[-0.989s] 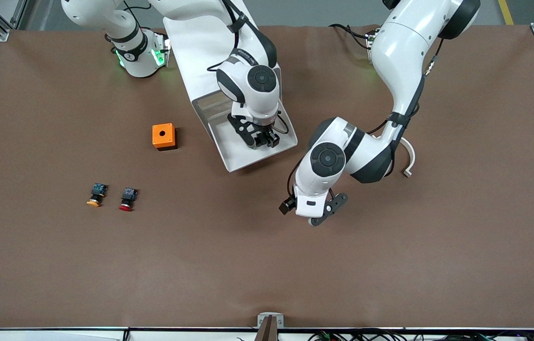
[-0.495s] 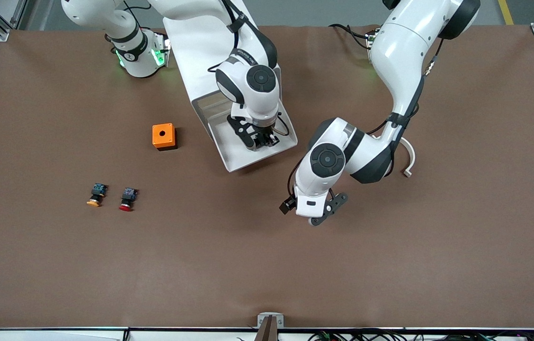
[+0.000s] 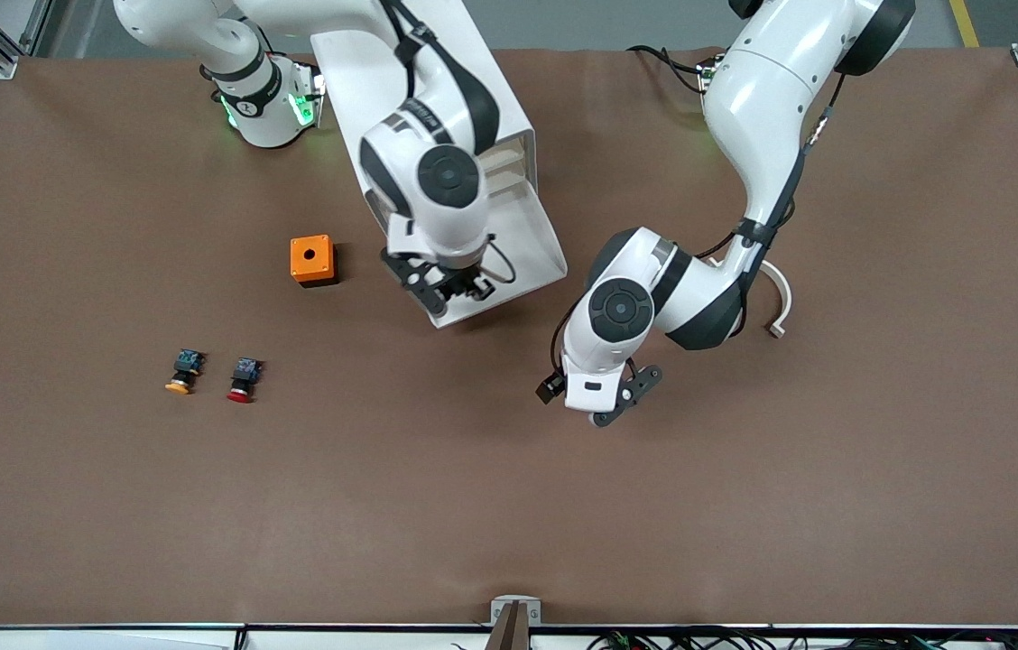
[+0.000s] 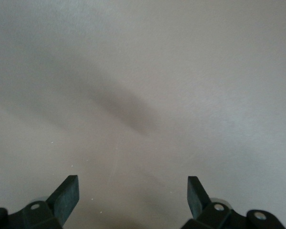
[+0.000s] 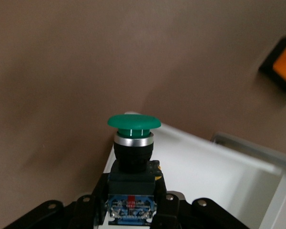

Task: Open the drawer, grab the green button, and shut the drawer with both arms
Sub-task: 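Carry the green button beside the red button while the left gripper pushes drawer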

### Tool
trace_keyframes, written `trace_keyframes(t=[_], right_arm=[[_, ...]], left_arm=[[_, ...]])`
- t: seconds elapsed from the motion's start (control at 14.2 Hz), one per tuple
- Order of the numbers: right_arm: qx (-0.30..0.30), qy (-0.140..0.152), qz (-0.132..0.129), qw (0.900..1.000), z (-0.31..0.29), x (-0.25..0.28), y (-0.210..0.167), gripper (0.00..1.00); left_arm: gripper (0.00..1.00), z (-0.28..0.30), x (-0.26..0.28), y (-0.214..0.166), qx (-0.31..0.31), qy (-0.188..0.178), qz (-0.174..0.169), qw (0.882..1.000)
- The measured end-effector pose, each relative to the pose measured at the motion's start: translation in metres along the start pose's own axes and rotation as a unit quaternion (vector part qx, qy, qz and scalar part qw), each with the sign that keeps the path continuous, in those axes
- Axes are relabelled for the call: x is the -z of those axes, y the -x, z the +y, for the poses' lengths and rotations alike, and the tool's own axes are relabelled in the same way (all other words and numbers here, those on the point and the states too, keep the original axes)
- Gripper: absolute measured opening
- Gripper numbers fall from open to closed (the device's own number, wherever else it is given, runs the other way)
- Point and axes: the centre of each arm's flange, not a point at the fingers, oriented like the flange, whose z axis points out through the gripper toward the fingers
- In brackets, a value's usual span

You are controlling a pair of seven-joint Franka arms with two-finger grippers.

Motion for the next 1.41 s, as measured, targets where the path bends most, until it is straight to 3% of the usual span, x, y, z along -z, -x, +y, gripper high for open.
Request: trace_keyframes(t=[0.28, 0.57, 0.71, 0.92, 1.41], right_arm=[[0.118, 0.0, 0.005, 0.993, 0.02, -0.006, -0.096, 0.41], [0.204, -0.009, 0.008, 0.979, 0.045, -0.033, -0.154, 0.41], [0.237, -0.014, 0.013, 0.971, 0.059, -0.061, -0.168, 0.41], [0.252, -0.018, 0.018, 0.967, 0.076, -0.095, -0.178, 0.41], [0.308, -0.018, 0.021, 0.951, 0.107, -0.129, -0.199, 0.41]], left_arm=[[1.0, -0.005, -0.035, 0.045, -0.029, -0.035, -0.011, 0.999], [1.0, 0.0, -0.045, 0.087, -0.058, -0.044, -0.013, 0.997], [1.0, 0.003, -0.047, 0.106, -0.071, -0.045, -0.012, 0.996], [1.0, 0.007, -0.05, 0.136, -0.091, -0.047, -0.012, 0.995], [1.0, 0.011, -0.051, 0.189, -0.127, -0.045, -0.02, 0.991]])
